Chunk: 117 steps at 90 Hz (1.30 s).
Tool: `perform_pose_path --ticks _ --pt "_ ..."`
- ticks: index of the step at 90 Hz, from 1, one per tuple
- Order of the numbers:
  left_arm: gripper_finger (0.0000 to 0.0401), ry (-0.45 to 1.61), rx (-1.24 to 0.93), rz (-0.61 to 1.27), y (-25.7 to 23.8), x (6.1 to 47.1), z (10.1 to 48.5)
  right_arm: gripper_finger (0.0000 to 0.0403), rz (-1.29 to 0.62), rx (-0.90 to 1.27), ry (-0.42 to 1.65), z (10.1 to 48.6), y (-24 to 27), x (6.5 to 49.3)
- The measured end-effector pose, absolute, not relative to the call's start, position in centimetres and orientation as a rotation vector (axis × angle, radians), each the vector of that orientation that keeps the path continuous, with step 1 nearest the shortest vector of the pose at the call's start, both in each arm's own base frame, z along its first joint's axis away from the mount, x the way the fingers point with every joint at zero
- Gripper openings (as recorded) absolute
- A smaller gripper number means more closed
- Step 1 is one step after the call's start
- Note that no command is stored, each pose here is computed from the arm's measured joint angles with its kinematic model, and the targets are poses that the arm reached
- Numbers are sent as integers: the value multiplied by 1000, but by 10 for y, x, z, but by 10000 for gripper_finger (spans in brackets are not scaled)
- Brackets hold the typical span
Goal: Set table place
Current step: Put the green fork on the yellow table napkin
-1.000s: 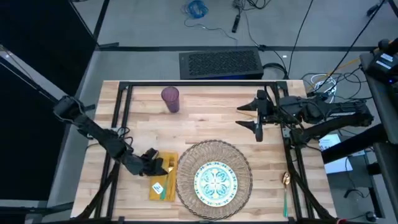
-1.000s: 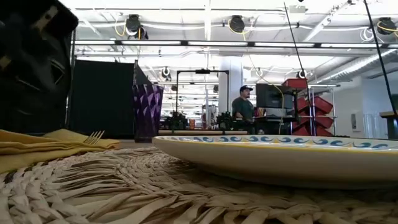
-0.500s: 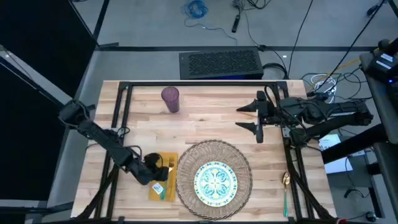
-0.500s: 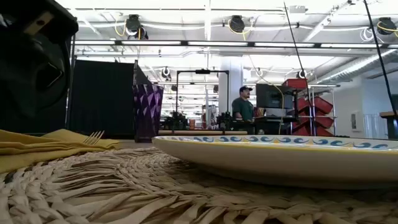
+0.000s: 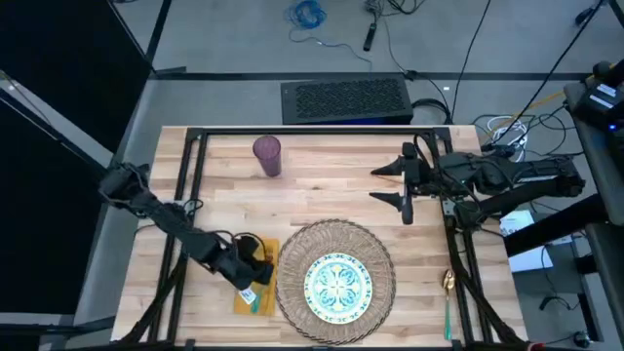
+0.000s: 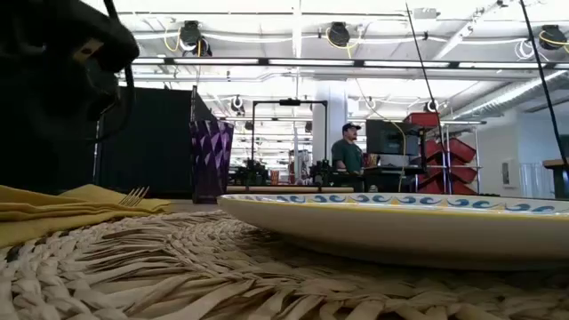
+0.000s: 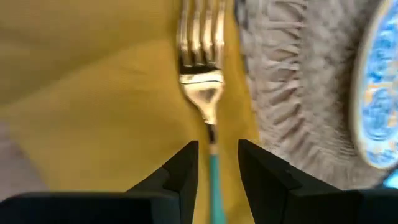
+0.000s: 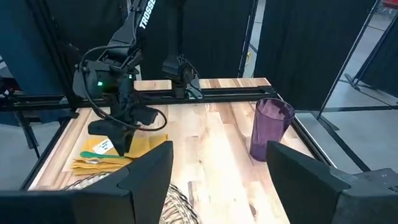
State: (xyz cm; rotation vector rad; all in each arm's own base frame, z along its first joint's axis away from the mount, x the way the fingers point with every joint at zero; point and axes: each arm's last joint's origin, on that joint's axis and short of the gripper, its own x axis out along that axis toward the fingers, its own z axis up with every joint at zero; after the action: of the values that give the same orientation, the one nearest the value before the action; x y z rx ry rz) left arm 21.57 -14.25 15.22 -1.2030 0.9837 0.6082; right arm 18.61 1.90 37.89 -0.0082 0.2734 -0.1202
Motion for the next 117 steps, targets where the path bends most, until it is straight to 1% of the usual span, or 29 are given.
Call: perform_pose_path --ticks 27,59,68,79,83,101,117 --pt "97 986 -1190 612 -145 223 151 242 -94 -12 301 376 20 186" --pt "96 1057 -1125 607 -155 239 139 242 -72 -22 306 376 20 185" --pt "77 1064 -1093 615 -154 240 139 242 -70 -25 305 376 20 186" --pt "22 1053 -1050 614 -149 243 140 242 -66 -23 300 377 20 186" --pt "10 1050 -1046 607 -148 245 141 242 -66 -23 300 377 20 186" --pt "3 1042 -1039 573 -147 255 151 242 -66 -20 300 377 20 186" --pt "1 1103 -970 620 -147 255 163 242 -67 -20 300 377 20 186"
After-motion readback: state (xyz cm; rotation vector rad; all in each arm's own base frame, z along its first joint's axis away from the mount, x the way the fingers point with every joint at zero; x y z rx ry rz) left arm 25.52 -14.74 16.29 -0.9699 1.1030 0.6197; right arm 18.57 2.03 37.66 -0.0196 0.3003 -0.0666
